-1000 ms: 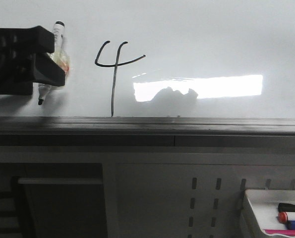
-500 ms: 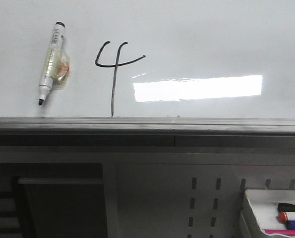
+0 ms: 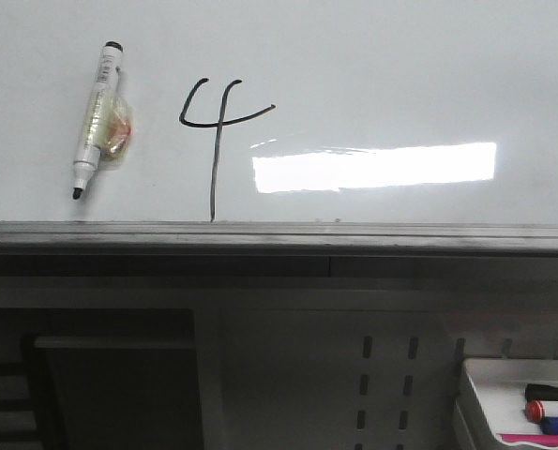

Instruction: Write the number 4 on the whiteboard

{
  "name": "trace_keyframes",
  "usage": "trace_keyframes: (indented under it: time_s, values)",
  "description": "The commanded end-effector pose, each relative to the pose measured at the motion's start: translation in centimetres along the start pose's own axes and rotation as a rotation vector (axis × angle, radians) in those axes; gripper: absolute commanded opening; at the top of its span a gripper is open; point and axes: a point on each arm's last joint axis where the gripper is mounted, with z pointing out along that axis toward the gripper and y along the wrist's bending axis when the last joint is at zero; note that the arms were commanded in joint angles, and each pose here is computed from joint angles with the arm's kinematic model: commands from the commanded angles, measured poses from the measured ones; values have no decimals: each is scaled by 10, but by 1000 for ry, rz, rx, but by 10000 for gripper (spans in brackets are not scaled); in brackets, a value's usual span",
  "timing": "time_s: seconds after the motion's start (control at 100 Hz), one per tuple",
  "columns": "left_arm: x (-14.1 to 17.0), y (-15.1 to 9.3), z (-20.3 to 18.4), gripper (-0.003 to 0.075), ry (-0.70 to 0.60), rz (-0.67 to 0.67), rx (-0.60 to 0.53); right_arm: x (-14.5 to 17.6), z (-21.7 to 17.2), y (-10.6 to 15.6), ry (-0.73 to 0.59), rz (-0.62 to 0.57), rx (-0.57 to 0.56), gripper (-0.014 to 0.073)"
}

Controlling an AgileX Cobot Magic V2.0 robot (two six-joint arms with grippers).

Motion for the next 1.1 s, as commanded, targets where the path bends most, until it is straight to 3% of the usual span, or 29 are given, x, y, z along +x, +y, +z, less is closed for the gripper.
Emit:
trace_keyframes:
  time_s: [0.0,0.56,0.7,0.82,0.99,1.09]
  values:
    - [-15,-3,0,-20,-94,-15,36,-12,-3,-2,-102,-3,23,-64]
    - [-14,-2,0,-20,-86,-19,32,-10,-3,-2,-96,-3,22,-64]
    - [-6,4,0,-20,-3,-207,-44,-10,-3,-2,-96,-3,22,-64]
    - [-4,9,-1,-20,17,-82,-105,-10,-3,-2,-96,-3,22,-64]
    - [-3,19,-11,-20,19,82,-275,-10,-3,-2,-96,-3,22,-64]
    - [5,23,-19,-20,7,60,-367,-10,-3,-2,-96,-3,22,-64]
